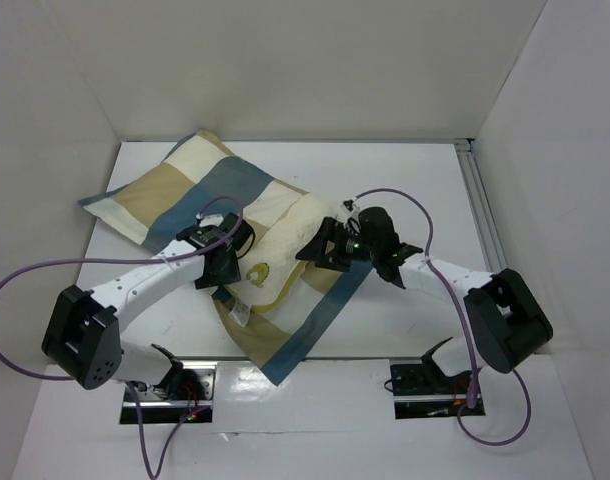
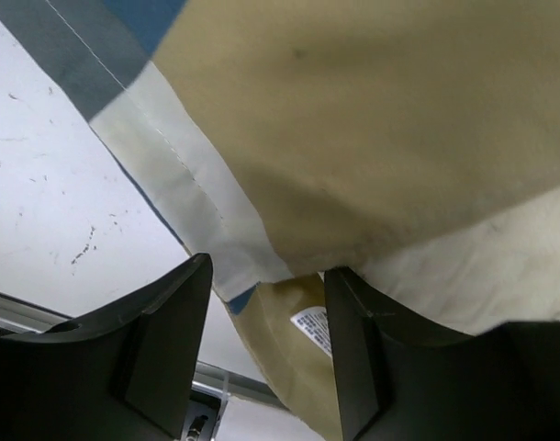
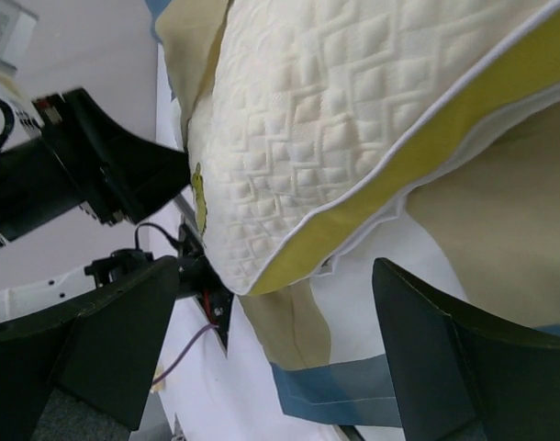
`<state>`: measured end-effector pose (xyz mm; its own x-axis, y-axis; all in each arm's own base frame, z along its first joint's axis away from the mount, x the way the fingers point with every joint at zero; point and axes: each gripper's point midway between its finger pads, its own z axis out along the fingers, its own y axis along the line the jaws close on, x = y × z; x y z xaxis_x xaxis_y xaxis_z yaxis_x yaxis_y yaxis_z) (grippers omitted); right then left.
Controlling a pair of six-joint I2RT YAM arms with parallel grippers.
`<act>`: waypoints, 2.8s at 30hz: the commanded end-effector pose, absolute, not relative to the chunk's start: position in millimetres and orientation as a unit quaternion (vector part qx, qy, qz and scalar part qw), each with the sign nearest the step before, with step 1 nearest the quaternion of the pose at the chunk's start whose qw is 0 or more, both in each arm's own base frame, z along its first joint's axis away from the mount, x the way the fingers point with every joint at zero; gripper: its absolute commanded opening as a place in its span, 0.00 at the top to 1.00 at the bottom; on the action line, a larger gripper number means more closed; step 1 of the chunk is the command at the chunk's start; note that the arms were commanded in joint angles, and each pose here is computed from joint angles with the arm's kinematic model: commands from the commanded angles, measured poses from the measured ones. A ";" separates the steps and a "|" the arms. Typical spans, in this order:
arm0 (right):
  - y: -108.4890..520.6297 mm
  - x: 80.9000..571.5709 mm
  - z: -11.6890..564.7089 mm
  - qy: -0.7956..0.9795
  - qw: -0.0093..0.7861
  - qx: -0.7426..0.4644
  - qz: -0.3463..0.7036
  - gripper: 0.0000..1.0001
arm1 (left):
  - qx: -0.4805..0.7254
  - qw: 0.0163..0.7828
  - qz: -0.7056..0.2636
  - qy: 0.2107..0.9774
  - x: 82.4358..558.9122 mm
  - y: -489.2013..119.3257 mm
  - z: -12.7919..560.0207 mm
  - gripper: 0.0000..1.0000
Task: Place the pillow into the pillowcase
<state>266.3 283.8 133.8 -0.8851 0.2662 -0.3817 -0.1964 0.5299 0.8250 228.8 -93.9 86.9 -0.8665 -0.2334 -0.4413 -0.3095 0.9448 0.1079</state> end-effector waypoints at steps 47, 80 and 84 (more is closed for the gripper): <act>205.0 312.6 149.9 0.884 0.351 0.069 0.302 0.08 | -0.048 0.278 -0.013 0.959 309.1 -209.4 204.2 0.13; 279.4 331.8 195.5 0.820 0.401 -0.044 0.405 0.26 | 0.069 0.320 -0.328 0.886 325.6 -241.2 324.3 1.00; 311.8 325.1 193.0 0.805 0.381 -0.071 0.449 0.26 | 0.068 0.320 -0.339 0.882 321.8 -237.0 329.8 1.00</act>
<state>315.3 281.0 153.0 -0.7618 0.1992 -0.6164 -0.3352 0.6930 0.6382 324.8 -228.1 292.2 -0.8417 -0.0894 -0.5326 0.2258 0.8376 -0.4974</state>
